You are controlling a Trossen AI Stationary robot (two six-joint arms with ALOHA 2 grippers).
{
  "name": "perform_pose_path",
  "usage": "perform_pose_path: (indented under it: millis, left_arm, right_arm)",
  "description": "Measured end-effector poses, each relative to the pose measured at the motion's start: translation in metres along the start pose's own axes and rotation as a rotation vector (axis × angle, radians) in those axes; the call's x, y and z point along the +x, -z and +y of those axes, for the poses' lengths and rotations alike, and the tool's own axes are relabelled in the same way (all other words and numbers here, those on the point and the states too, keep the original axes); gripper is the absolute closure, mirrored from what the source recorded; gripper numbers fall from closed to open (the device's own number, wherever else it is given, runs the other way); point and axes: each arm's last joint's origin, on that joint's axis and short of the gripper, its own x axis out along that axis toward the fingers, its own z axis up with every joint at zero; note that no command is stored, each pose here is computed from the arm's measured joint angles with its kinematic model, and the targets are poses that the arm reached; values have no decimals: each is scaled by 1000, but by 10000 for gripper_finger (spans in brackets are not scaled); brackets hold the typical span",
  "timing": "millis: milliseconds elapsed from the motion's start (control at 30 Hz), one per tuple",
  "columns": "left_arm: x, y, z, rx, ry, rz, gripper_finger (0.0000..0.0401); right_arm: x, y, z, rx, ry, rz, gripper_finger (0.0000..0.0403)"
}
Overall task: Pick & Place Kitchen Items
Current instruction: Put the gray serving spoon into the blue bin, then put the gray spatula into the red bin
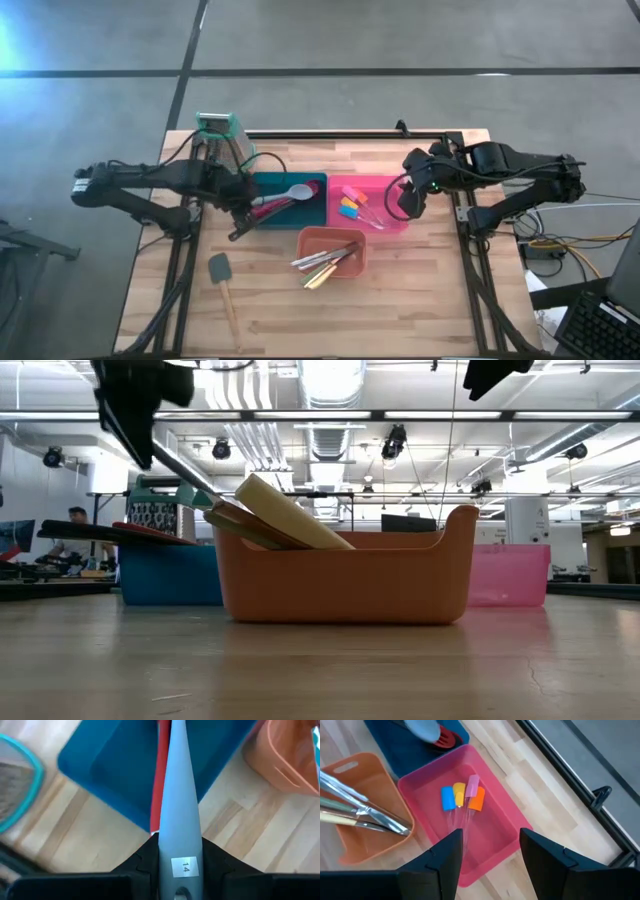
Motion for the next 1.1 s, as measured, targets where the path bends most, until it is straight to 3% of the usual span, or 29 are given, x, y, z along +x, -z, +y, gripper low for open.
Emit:
perform_pose_path:
  millis: [200,367,800,1100]
  left_arm:
    - [26,-7,4,-7,78,-38,313]
    - [35,-10,16,-73,50,-38,313]
    - [55,-10,33,-123,93,5,309]
    - [45,-15,30,-210,186,27,118]
  right_arm:
    - [2,-2,-4,-4,12,9,216]
    - [3,-3,-7,-80,-8,28,216]
    - [7,-8,-18,-103,-4,50,216]
    - [10,-10,-20,-152,7,54,216]
